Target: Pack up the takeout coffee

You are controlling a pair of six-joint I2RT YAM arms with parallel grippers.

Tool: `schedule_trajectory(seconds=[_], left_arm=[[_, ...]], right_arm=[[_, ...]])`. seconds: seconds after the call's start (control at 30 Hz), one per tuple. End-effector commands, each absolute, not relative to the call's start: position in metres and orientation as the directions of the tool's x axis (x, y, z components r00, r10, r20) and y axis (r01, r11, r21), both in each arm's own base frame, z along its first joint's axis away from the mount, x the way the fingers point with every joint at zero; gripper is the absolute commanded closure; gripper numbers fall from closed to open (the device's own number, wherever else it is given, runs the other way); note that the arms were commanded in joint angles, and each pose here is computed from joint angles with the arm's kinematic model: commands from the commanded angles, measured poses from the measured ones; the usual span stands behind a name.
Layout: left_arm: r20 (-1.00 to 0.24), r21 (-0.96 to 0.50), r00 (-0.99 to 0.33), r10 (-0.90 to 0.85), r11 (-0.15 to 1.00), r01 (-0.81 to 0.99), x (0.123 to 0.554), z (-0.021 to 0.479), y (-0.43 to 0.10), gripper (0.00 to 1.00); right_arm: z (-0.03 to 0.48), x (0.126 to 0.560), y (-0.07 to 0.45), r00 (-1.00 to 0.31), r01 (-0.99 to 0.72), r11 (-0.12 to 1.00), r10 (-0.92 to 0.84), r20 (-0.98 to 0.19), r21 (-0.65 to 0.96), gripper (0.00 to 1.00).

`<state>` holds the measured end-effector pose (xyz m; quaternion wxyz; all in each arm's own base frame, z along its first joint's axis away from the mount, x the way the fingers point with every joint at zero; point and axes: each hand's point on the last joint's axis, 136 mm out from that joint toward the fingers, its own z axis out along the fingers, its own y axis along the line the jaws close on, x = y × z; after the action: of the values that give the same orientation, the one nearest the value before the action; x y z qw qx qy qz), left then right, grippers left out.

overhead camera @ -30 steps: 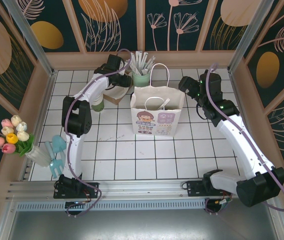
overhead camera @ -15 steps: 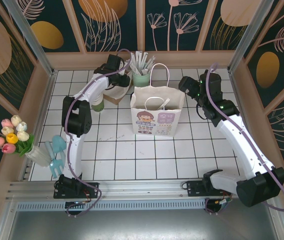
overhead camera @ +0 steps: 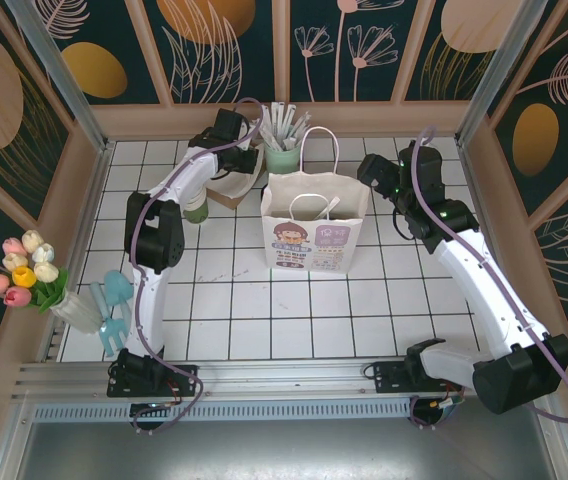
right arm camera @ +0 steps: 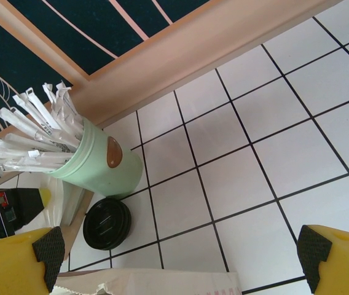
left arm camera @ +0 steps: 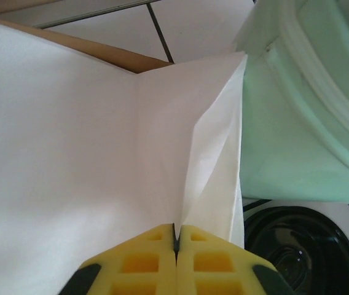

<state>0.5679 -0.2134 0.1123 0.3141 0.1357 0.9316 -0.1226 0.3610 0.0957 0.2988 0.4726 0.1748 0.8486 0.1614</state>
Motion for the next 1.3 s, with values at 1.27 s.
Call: schedule_trajectory(seconds=[1.27], left_arm=[[-0.946,-0.318,-0.284,-0.155,0.601,0.733,0.353,0.494,-0.212,1.0]], right_arm=[[0.45,0.311,0.308,-0.144,-0.872,0.483,-0.103,-0.984,0.076,0.01]])
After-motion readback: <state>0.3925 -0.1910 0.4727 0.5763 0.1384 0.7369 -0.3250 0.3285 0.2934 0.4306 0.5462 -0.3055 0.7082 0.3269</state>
